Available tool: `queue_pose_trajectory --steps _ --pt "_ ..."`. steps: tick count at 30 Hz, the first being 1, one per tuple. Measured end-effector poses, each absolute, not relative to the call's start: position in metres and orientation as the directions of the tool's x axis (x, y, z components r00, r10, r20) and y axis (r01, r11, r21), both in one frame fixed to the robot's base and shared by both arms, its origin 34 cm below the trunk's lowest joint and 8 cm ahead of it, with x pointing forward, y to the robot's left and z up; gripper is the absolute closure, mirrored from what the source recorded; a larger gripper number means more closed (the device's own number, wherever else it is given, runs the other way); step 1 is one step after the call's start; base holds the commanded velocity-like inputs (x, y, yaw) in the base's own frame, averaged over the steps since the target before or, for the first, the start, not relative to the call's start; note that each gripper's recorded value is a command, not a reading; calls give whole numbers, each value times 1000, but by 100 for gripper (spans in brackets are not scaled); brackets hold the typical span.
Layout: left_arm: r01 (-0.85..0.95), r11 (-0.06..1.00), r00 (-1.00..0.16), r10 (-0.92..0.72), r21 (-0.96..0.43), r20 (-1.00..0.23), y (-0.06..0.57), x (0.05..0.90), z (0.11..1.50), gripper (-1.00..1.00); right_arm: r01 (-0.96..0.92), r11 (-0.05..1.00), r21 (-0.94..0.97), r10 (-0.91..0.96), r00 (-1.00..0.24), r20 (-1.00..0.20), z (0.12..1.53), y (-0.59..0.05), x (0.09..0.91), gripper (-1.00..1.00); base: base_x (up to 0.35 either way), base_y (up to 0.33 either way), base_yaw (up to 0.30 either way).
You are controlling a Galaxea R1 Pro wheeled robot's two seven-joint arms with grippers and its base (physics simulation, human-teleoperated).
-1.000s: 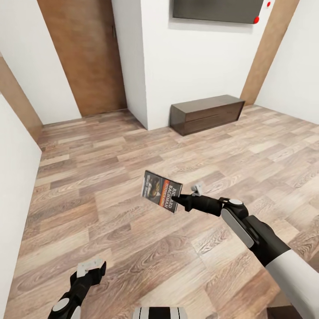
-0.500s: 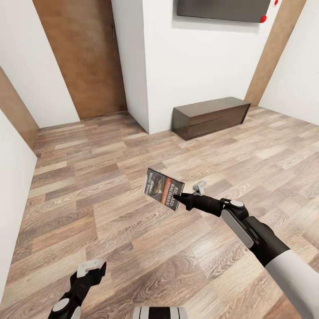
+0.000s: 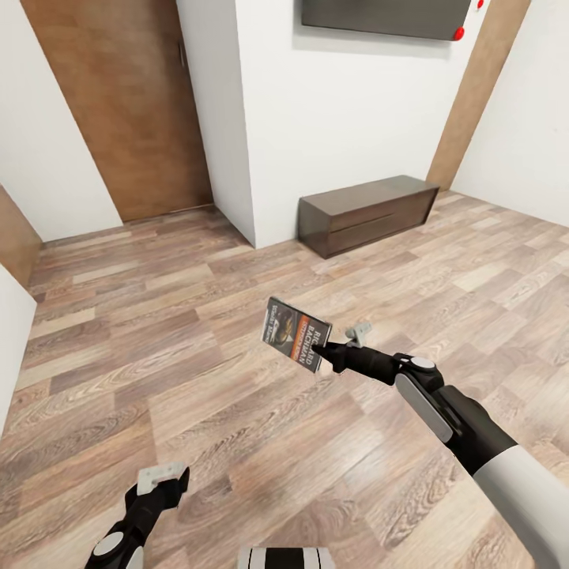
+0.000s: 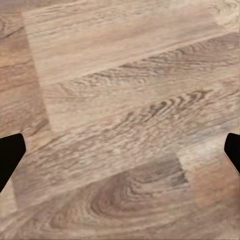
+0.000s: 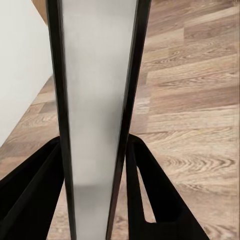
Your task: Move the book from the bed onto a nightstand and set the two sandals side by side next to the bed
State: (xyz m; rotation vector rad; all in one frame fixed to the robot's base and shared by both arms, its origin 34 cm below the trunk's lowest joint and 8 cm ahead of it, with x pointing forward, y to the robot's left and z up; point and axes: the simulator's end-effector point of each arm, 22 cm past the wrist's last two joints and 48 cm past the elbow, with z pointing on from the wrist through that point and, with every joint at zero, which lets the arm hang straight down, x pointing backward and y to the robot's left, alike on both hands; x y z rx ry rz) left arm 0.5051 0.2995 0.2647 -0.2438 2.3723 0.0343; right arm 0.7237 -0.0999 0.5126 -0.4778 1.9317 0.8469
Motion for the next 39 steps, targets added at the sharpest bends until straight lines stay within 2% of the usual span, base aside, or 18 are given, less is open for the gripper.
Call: queue_pose_trajectory --steps 39 --pt "-182 982 -711 -162 -43 -684 300 505 264 -100 -628 688 363 23 -481 -876 513 -102 725 100 335 6 -274"
